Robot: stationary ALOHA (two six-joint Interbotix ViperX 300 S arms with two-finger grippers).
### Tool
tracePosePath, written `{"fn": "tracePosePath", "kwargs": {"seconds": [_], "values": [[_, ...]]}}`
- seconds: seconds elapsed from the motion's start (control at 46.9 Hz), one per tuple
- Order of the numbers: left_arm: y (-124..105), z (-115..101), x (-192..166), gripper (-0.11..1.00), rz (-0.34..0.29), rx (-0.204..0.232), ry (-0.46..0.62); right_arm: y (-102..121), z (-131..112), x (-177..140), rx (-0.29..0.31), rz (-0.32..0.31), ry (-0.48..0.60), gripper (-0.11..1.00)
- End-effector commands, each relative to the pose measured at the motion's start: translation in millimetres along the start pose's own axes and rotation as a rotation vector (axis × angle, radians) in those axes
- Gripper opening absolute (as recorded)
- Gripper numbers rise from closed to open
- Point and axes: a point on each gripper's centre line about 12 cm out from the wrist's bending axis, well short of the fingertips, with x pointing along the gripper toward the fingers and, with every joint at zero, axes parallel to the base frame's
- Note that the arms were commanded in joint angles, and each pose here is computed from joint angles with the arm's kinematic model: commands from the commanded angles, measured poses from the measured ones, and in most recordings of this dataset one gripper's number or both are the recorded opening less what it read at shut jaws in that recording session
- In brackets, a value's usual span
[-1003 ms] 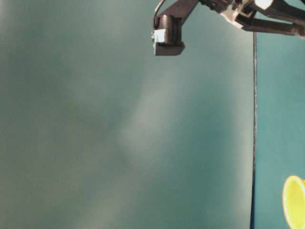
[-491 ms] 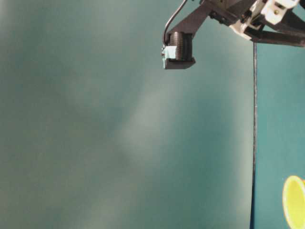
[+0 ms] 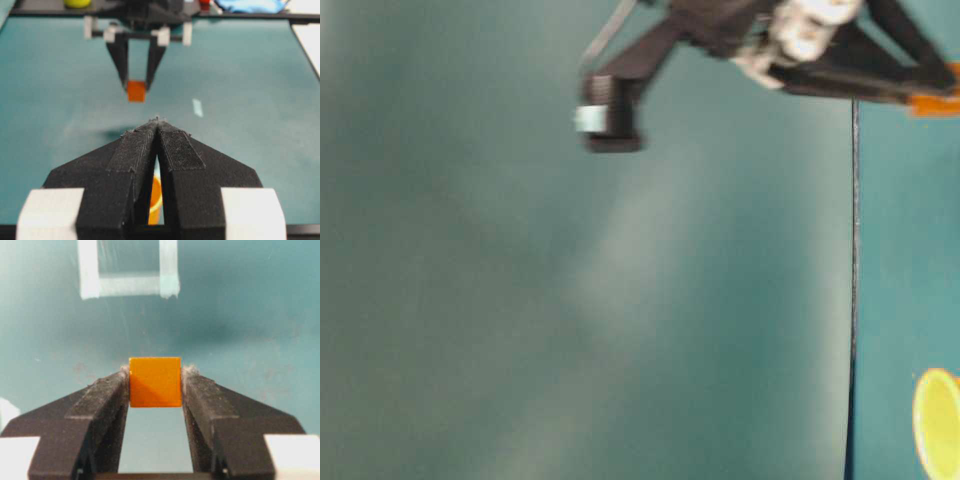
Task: Move the block to the right with right arm.
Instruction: 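Lift the cube and carry it right toward the table edge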
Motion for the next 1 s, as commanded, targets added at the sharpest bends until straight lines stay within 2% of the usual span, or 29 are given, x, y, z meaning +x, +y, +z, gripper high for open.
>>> {"fn": "tracePosePath", "kwargs": {"seconds": [0.0,0.213,0.384,0.704,0.982], "values": [[0.5,13.0,1.2,0.0,0.003,0.003,-0.031,1.1,23.4,-25.0,-0.002,0.002,-0.049,0.4],[0.5,11.5,2.1,0.0,0.003,0.003,-0.025,1.6,35.4,-51.5,-0.001,0.004,-0.069,0.4],[0.5,11.5,2.1,0.0,0.003,0.003,-0.025,2.2,39.0,-68.3,-0.002,0.006,-0.138,0.4],[0.5,13.3,0.9,0.0,0.003,0.003,-0.032,3.5,23.8,-101.2,0.008,0.017,-0.294,0.4],[0.5,11.4,1.8,0.0,0.003,0.003,-0.023,3.4,-3.5,-130.8,0.018,0.025,-0.312,0.4]]}}
